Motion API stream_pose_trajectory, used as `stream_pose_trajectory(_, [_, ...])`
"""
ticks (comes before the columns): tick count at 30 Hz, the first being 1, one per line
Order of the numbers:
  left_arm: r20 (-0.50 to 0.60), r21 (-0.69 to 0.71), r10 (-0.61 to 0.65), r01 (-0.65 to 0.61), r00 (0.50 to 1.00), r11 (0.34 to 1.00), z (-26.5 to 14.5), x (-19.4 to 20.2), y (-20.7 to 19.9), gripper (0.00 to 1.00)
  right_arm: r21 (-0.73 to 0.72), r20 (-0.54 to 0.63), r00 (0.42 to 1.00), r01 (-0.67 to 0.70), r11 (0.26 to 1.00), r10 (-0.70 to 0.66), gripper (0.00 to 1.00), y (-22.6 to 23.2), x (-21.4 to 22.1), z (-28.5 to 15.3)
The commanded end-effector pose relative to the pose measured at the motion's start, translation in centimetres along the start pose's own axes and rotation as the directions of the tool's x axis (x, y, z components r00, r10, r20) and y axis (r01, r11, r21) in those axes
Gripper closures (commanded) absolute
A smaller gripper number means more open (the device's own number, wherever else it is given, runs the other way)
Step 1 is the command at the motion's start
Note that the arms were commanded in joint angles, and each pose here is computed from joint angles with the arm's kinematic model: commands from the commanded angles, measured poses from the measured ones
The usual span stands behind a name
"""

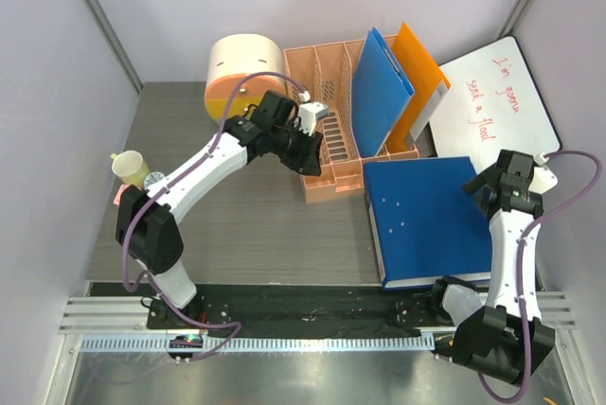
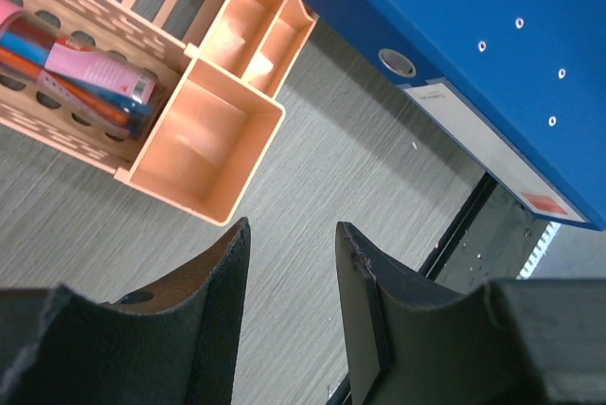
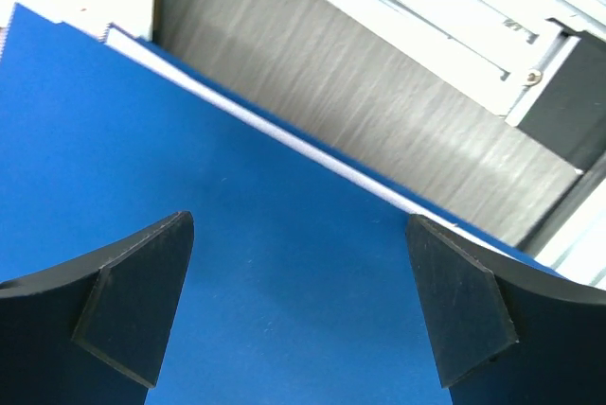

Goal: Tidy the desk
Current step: Move the folder to the center of the board.

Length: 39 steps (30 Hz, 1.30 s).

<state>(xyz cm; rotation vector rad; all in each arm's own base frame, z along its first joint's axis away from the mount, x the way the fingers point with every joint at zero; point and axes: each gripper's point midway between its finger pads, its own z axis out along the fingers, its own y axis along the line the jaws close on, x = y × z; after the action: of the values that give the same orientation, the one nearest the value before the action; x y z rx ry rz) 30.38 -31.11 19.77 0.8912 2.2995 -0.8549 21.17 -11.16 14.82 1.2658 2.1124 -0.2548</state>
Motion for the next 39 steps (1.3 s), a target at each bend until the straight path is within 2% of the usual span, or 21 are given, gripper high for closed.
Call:
stream_pose_trajectory(1, [0.092,-0.009,0.039,-0.039,0.995,0.999,-0.3,-3.1,-0.6,0.58,0.064,0.045,0.999,0.025,0.998,-0.028,0.00,-0.8,-1.6,-0.1])
stream_pose_trajectory(3, [0.087,-0.002,0.042,-0.042,0.995,0.999,0.0,-3.0,-0.8,0.58,0.073,0.032,0.999,0.029,0.997,-0.032,0.00,-1.0,-1.2,0.3])
stream_pose_trajectory(6, [0.092,-0.007,0.047,-0.047,0.995,0.999,0.1,-3.0,-0.6,0.58,0.012,-0.044,0.999,-0.001,1.000,0.001,0.00,-0.2,0.7,1.2])
stream_pose_trajectory(9, [0.103,-0.011,0.060,-0.059,0.993,0.998,-0.3,-3.0,-0.6,0.58,-0.059,-0.140,0.989,-0.059,0.997,0.050,0.12,0.8,2.8,1.9])
stream_pose_trajectory(10, [0.106,-0.009,0.066,-0.066,0.992,0.998,-0.5,-3.1,-0.8,0.58,-0.077,-0.165,0.984,-0.072,0.994,0.059,0.18,1.0,3.3,2.0])
stream_pose_trajectory(16, [0.120,-0.019,0.082,-0.080,0.989,0.997,-0.8,-3.2,-0.8,0.58,-0.178,-0.297,0.950,-0.160,0.971,0.102,0.30,2.8,6.4,1.9])
stream_pose_trajectory(18, [0.119,-0.015,0.080,-0.079,0.990,0.997,-0.7,-3.2,-0.8,0.58,-0.187,-0.312,0.944,-0.170,0.968,0.105,0.30,2.9,6.8,1.9])
stream_pose_trajectory(20, [0.119,-0.009,0.078,-0.078,0.990,0.997,-0.7,-3.3,-1.0,0.58,-0.144,-0.278,0.957,-0.131,0.981,0.087,0.18,1.9,6.4,2.1])
stream_pose_trajectory(22, [0.121,-0.007,0.069,-0.069,0.990,0.998,-0.5,-3.2,-1.1,0.58,-0.077,-0.196,0.978,-0.089,0.993,0.072,0.13,0.7,4.5,2.4])
stream_pose_trajectory(26, [0.113,0.001,0.059,-0.060,0.992,0.998,1.0,-2.3,-1.7,0.58,-0.010,-0.122,0.983,-0.136,0.991,0.134,0.16,0.2,2.3,2.4])
stream_pose_trajectory(31, [0.069,0.024,0.104,-0.106,0.992,0.994,2.4,-1.2,-3.7,0.58,0.096,-0.014,0.979,-0.202,0.975,0.204,0.12,-1.2,-0.8,3.6])
stream_pose_trajectory(32, [0.072,0.020,0.115,-0.117,0.991,0.993,2.2,-1.4,-4.0,0.58,0.153,0.003,0.977,-0.212,0.965,0.214,0.12,-2.4,-1.3,4.5])
stream_pose_trajectory(37, [0.083,0.027,0.130,-0.133,0.988,0.991,1.4,-2.1,-4.7,0.58,0.227,-0.027,0.985,-0.158,0.961,0.169,0.11,-3.8,-1.1,6.7])
stream_pose_trajectory(39, [0.076,0.038,0.129,-0.132,0.989,0.991,1.3,-1.7,-4.9,0.58,0.220,-0.095,0.987,-0.110,0.969,0.133,0.07,-3.5,0.0,7.7])
